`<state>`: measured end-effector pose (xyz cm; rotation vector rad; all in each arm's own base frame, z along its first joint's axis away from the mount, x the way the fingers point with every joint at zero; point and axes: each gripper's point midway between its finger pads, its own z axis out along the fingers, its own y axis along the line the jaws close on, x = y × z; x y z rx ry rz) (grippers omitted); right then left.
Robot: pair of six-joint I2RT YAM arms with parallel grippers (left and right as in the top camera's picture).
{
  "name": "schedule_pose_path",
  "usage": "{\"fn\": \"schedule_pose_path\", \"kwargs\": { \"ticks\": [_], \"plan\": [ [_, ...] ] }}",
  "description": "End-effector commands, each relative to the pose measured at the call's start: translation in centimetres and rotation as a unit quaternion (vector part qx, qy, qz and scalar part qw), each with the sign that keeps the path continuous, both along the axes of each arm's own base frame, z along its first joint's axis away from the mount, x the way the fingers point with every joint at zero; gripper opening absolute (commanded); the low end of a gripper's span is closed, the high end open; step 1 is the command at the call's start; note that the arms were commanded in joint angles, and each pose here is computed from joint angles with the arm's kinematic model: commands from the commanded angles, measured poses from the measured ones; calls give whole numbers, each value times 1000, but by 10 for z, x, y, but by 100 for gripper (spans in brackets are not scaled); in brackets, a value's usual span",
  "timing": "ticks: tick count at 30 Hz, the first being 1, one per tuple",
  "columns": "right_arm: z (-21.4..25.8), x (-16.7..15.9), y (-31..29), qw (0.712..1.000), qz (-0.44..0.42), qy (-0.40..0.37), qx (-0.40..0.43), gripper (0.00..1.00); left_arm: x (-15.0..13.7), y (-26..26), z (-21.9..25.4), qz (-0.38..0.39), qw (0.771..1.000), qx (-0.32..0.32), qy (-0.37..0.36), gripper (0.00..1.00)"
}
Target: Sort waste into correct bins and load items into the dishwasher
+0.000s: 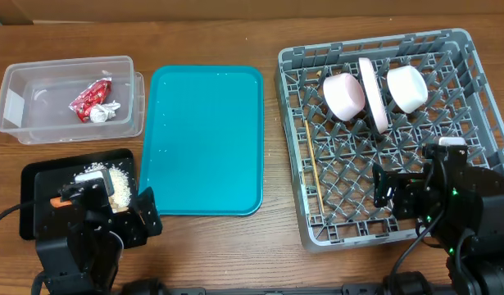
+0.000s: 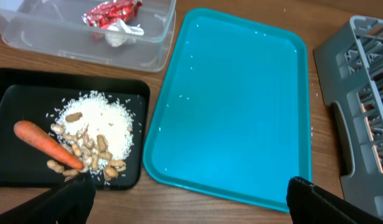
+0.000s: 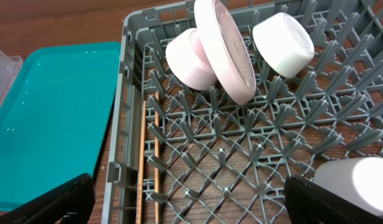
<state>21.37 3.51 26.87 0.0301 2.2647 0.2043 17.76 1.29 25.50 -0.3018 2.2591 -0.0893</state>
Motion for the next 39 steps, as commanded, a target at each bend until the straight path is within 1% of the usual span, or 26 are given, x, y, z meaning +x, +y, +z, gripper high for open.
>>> {"fn": "schedule_pose_path", "kwargs": {
  "ticks": [1,7,9,11,12,14,16,19,24,26,27,28,30,32,33,37,39],
  "plan": [
    [-5,-1,-3,1000,-9,8,-3,100,-4,-2,-7,-1,1000,-7,13,100],
    [-7,-2,-3,1000,-9,12,-4,100,-5,-2,-7,-1,1000,-7,13,100],
    [-3,-2,-3,1000,-8,3,-1,100,-5,-2,-7,-1,1000,-7,13,100],
    [12,2,-2,999,-4,-37,-1,100,-5,-2,-7,-1,1000,-7,13,100],
    [24,3,-2,997,1,-73,-3,100,-5,-2,-7,-1,1000,-7,13,100],
    [38,-2,-3,992,3,-124,0,100,-5,-2,-7,-1,1000,-7,13,100],
    [40,-12,-7,986,-4,-169,6,100,-5,-2,-7,-1,1000,-7,13,100],
    [33,-23,-13,974,-17,-225,9,100,-5,-2,-7,-1,1000,-7,13,100],
    [8,-25,-10,958,-9,-287,20,100,-5,-2,-7,-1,1000,-7,13,100],
    [-1,-18,-6,945,-1,-326,27,100,-5,-2,-7,-1,1000,-7,13,100],
    [-4,-15,-6,944,-1,-330,27,100,-5,-2,-7,-1,1000,-7,13,100],
    [-8,-5,-4,937,1,-347,30,100,-5,-2,-7,-1,1000,-7,13,100],
    [-9,4,-3,927,3,-372,33,100,-5,-2,-7,-1,1000,-7,13,100],
    [-9,13,-2,904,4,-425,32,100,-5,-2,-7,0,1000,-7,13,100],
    [-12,16,-2,898,5,-438,29,100,-5,-2,-7,-1,1000,-7,13,100],
    [-28,22,0,889,8,-456,28,100,-5,-2,-7,-1,1000,-7,13,100],
    [-39,23,3,896,21,-443,15,100,-5,-2,-7,0,1000,-7,13,100]
  ]
}}
